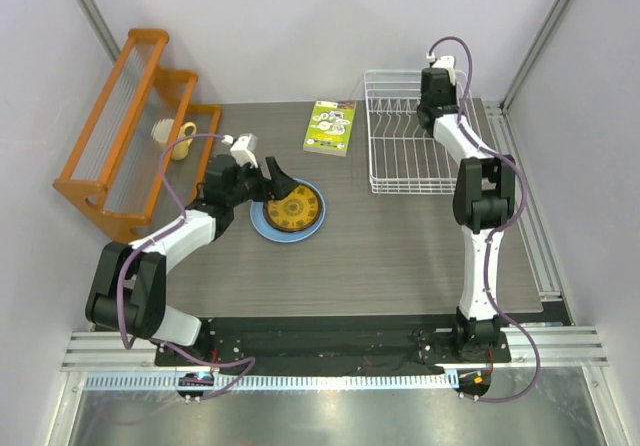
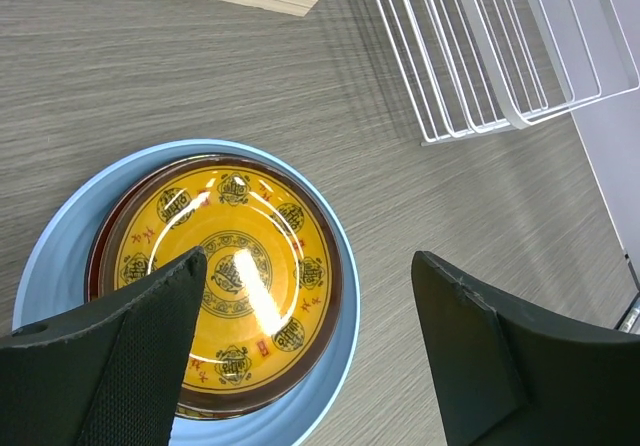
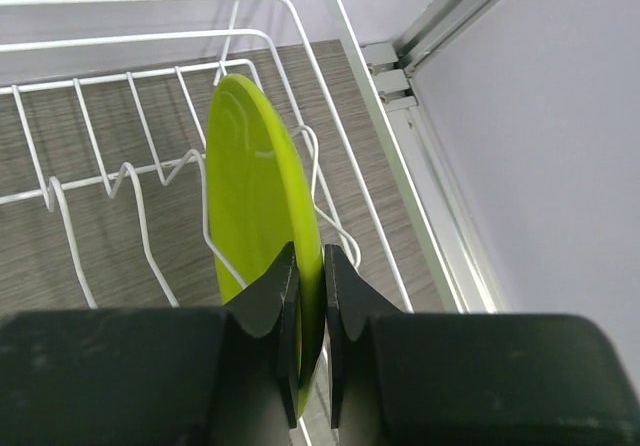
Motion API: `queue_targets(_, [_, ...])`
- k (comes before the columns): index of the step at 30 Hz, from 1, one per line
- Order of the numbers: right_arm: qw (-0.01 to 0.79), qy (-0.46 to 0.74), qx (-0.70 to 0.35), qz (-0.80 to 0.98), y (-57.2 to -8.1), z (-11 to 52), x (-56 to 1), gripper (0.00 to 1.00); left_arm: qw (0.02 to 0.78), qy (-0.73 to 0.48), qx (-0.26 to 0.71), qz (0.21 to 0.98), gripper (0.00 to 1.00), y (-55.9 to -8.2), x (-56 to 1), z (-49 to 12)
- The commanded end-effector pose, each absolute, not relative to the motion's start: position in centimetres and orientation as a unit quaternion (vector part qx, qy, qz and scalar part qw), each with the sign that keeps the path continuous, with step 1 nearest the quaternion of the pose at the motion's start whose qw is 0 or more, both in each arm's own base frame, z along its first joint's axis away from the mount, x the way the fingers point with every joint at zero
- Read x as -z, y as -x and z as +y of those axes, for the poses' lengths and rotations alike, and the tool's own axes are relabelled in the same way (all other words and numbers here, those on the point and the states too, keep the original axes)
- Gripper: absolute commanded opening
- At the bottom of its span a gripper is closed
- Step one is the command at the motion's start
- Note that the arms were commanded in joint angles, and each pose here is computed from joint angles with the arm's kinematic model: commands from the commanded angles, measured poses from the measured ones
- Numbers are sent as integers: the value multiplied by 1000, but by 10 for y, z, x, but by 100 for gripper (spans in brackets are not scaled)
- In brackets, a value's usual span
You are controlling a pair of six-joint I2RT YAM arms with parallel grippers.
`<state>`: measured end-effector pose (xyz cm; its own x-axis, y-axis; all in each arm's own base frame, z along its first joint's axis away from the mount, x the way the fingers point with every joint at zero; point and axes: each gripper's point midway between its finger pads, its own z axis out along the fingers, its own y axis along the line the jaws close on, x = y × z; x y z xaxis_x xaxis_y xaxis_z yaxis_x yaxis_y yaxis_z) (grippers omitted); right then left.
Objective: Unload the plates from the dish rack
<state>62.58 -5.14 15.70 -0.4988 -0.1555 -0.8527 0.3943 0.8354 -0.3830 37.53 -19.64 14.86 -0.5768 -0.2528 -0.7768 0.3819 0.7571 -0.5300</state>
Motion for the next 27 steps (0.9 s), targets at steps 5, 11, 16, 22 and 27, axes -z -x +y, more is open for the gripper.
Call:
queue_targets(5, [564, -130, 324, 749, -591, -64, -268, 10, 493, -42, 353, 794, 97, -375, -176, -194])
queue_targets(11, [582, -141, 322, 734, -568, -58, -302, 10, 506, -34, 354, 786, 99, -370, -186, -191])
queue_targets(16, [575, -148, 298, 748, -534, -28, -322, 10, 494, -6, 343, 799, 99, -373, -181, -186])
queue_targets(22, [603, -122, 133, 777, -469, 53, -333, 11, 468, -14, 352, 810, 99, -380, -183, -195])
queue_targets(27, [594, -117, -37, 795, -420, 104, -322, 13, 466, -15, 413, 782, 99, -378, -191, -212])
